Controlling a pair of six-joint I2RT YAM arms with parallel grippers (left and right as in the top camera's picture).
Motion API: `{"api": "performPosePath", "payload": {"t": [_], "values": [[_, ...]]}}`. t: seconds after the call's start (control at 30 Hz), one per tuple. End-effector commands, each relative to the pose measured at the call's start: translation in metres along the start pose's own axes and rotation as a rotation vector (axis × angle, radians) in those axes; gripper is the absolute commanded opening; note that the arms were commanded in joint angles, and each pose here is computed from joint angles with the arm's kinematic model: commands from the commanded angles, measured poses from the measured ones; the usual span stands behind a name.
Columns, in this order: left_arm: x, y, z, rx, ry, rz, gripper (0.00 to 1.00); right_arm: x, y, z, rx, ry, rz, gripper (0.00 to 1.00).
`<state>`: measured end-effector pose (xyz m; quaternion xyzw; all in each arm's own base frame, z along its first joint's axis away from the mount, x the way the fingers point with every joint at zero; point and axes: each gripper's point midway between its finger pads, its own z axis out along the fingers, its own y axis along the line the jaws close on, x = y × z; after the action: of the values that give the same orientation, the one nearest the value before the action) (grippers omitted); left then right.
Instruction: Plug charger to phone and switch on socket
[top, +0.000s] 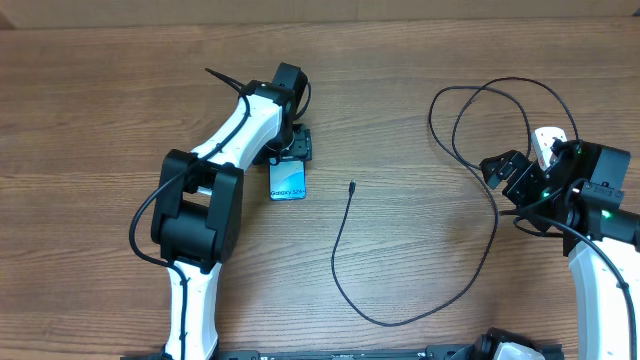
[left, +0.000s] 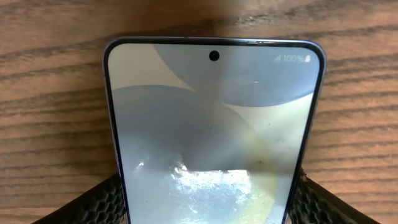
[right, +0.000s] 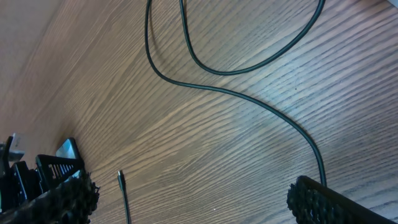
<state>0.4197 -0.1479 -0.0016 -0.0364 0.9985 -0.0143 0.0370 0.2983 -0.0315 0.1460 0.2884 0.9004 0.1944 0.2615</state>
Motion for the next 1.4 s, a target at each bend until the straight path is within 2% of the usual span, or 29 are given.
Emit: {"api": "performPosePath", "payload": {"t": [0.0, 0.2, 0.37, 0.6, 0.73, 0.83, 0.87, 0.97, 1.03, 1.17, 1.37], "values": [[0.041, -0.013, 0.05, 0.121, 0.201, 0.024, 0.75, -0.006, 0.002, -0.003, 0.0, -0.017, -0.005, 1.0], [0.046, -0.028, 0.044, 0.252, 0.248, 0.011, 0.75, -0.01, -0.006, -0.003, 0.047, -0.041, -0.005, 1.0], [0.053, -0.053, 0.03, 0.45, 0.302, 0.042, 0.76, -0.011, -0.003, -0.003, 0.034, -0.044, -0.002, 1.0], [0.058, -0.067, 0.021, 0.543, 0.337, 0.037, 0.77, 0.004, 0.037, -0.006, -0.199, 0.056, 0.039, 1.0], [0.058, -0.066, 0.021, 0.539, 0.335, 0.043, 0.77, 0.018, 0.056, -0.007, -0.271, 0.11, -0.002, 0.74], [0.058, -0.066, 0.021, 0.538, 0.333, 0.044, 0.77, 0.035, 0.071, -0.003, -0.293, 0.151, -0.121, 0.69], [0.058, -0.066, 0.021, 0.535, 0.333, 0.044, 0.77, 0.04, 0.075, 0.0, -0.289, 0.162, -0.15, 0.7], [0.057, -0.065, 0.022, 0.533, 0.332, 0.037, 0.8, 0.051, 0.076, 0.013, -0.219, 0.179, -0.207, 0.84], [0.056, -0.059, 0.027, 0.472, 0.329, -0.01, 0.84, 0.057, 0.073, 0.023, -0.17, 0.195, -0.23, 1.0], [0.053, -0.049, 0.036, 0.345, 0.303, -0.062, 0.93, 0.063, 0.061, 0.04, -0.096, 0.235, -0.231, 1.0], [0.04, -0.05, 0.032, 0.263, 0.25, -0.118, 0.93, 0.072, 0.049, 0.058, -0.052, 0.304, -0.206, 1.0]]}}
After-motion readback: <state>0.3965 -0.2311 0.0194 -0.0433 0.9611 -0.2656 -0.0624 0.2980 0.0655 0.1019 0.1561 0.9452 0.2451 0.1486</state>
